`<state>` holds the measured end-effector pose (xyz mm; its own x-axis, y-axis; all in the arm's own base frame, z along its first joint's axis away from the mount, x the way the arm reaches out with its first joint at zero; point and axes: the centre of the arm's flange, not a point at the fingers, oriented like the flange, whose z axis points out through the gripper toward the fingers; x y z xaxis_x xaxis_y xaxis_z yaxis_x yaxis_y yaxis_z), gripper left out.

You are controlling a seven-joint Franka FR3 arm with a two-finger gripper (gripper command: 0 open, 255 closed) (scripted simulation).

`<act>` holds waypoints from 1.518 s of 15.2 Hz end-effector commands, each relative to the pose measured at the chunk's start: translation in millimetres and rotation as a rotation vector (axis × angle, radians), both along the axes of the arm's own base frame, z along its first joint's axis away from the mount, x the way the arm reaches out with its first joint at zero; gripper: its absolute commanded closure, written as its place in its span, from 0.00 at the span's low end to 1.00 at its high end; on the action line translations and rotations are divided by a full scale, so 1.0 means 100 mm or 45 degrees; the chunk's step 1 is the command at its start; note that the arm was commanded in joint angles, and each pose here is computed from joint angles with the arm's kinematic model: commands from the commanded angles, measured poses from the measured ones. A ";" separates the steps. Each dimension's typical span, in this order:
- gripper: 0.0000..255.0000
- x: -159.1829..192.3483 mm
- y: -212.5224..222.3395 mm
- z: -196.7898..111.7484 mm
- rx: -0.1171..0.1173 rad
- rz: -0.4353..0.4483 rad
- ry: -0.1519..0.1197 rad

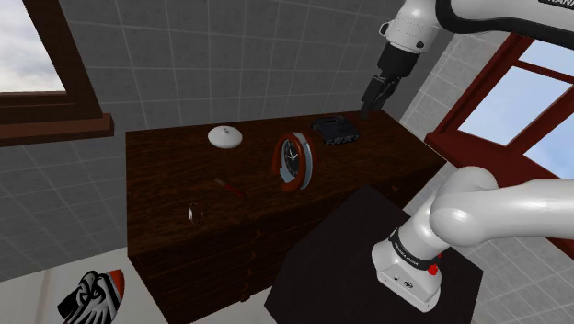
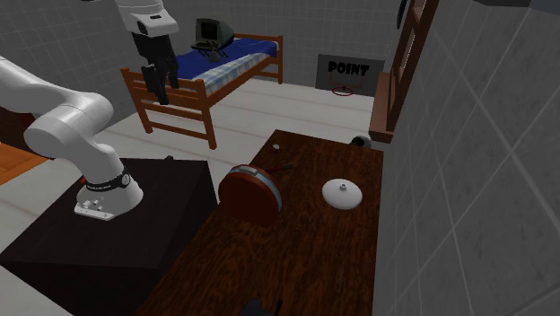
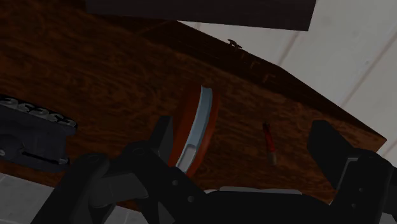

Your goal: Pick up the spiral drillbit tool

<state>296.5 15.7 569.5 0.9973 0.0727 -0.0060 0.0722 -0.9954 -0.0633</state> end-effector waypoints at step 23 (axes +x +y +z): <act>0.00 1.60 1.05 -2.21 0.007 0.213 0.014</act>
